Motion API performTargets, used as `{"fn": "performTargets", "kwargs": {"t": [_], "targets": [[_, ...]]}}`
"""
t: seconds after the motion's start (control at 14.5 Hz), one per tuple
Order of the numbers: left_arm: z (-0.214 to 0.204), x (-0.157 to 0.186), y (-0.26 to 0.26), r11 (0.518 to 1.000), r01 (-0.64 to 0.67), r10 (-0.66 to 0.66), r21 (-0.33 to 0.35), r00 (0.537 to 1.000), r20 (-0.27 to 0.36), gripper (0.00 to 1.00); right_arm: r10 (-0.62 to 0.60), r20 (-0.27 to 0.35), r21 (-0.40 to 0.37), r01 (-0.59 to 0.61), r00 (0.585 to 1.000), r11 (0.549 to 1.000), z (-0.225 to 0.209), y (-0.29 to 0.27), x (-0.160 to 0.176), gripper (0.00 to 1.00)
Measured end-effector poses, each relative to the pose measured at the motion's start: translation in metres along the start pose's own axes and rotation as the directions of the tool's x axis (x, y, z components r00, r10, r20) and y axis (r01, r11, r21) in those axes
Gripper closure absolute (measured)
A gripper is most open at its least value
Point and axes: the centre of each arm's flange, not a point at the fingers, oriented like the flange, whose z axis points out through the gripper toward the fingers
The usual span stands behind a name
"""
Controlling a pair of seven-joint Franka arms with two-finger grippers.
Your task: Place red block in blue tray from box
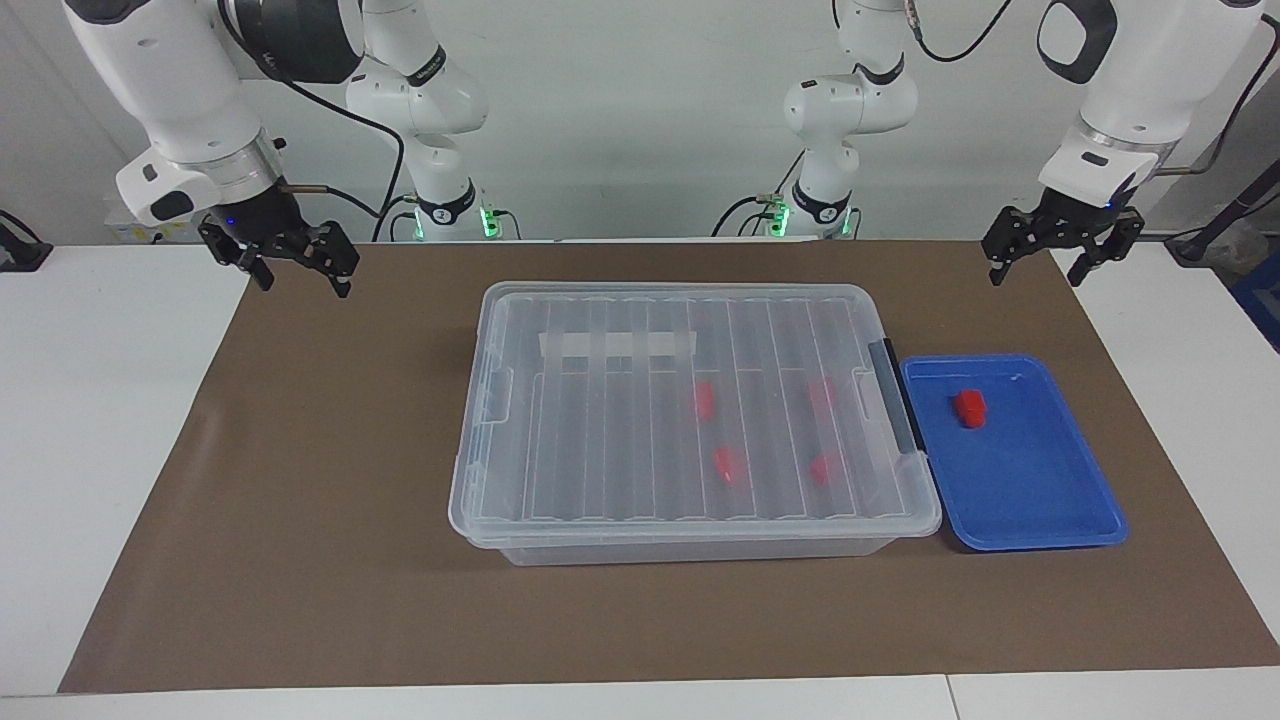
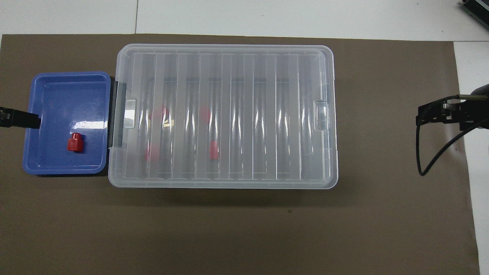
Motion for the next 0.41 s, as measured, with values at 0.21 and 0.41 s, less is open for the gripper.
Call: {"fn": "performTargets", "kwargs": {"t": [0.21, 0.41], "targets": [[0.0004, -0.0008, -0.0029, 1.0, 0.006, -0.006, 0.0, 1.0, 0.003, 0.0, -0.003, 0.006, -0.001, 0.003, 1.0, 1.0, 0.0028, -0.0015, -0.0004, 0.0], [0.0005, -0.0011, -0.0039, 1.0, 0.007, -0.007, 0.0, 1.0, 0.003, 0.0, -0.003, 0.013, -0.002, 0.003, 1.0, 1.0, 0.0059, -0.0015, -0.0011, 0.0]]}}
